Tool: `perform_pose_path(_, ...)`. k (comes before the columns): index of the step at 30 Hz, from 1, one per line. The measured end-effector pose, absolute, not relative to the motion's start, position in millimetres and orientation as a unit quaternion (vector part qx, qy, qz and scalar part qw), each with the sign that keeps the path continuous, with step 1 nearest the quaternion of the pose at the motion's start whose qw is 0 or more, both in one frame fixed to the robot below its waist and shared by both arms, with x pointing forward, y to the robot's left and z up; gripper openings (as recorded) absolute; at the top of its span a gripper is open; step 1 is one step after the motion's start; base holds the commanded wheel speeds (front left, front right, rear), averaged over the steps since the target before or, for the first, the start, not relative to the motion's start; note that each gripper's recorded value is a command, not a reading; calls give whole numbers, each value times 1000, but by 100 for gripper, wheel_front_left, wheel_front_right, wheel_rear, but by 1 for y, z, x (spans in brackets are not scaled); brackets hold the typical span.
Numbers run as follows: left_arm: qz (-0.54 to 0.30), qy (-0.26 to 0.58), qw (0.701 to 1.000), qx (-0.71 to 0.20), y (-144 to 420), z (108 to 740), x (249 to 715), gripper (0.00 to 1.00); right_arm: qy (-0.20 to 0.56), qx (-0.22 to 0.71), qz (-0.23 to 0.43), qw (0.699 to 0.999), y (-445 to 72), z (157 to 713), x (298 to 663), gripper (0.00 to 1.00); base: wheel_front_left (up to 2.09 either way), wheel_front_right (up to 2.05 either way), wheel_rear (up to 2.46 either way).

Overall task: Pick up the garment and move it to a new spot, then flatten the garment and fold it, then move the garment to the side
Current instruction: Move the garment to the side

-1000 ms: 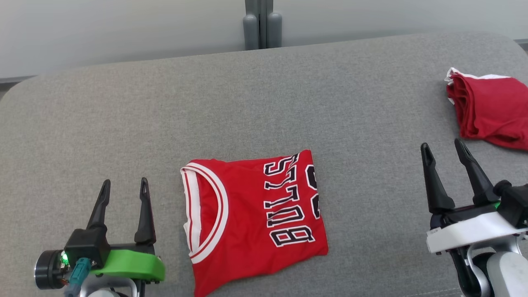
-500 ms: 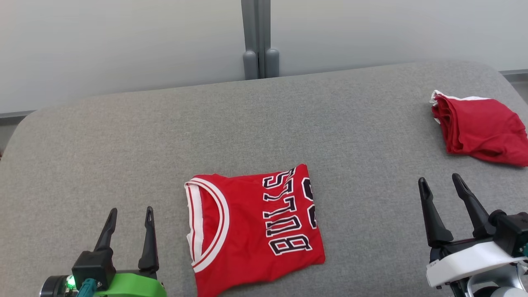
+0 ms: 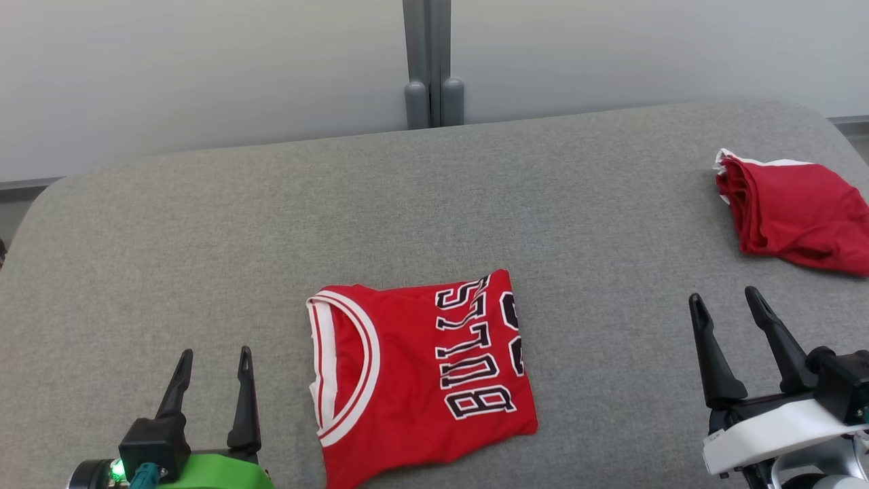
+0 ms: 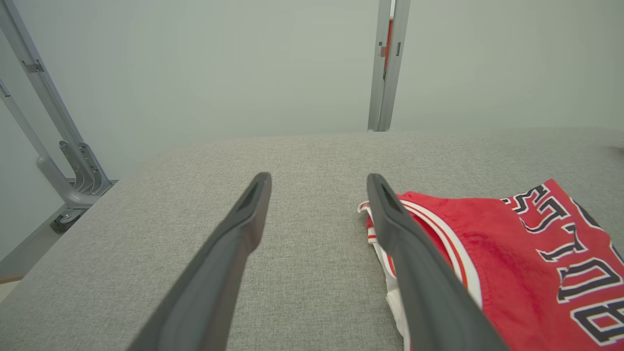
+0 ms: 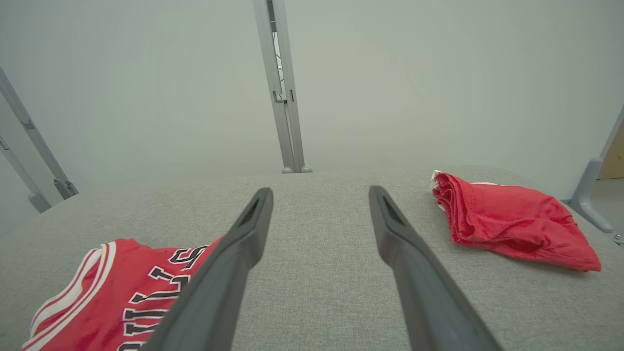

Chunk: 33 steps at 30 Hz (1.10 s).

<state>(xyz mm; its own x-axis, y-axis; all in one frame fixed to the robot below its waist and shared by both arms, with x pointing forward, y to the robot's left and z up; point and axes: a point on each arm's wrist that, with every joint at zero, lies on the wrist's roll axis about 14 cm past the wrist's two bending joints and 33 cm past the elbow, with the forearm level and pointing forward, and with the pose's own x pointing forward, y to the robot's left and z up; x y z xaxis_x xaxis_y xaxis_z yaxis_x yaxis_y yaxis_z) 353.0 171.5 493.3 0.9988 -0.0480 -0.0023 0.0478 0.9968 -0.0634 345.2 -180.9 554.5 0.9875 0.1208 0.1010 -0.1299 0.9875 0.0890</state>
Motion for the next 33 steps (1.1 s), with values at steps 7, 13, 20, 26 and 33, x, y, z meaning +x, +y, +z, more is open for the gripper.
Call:
perform_pose_path(7, -21, -3, 999, -34, 173, 495, 357, 100, -43, 46, 63, 996, -182, 552, 348, 100, 0, 0, 0)
perform_pose_path(13, -22, -36, 998, -35, 172, 514, 373, 100, -2, 49, 86, 995, -167, 528, 357, 100, 0, 0, 0)
perform_pose_path(20, -10, -57, 998, -37, 176, 524, 392, 100, 90, 72, 158, 981, -116, 469, 378, 100, 0, 0, 0)
perform_pose_path(26, 14, -46, 998, -40, 187, 515, 399, 100, 159, 95, 206, 961, -75, 418, 393, 100, 0, 0, 0)
perform_pose_path(33, 43, -37, 998, -35, 206, 507, 397, 100, 228, 109, 245, 936, -39, 374, 400, 82, 0, 0, 0)
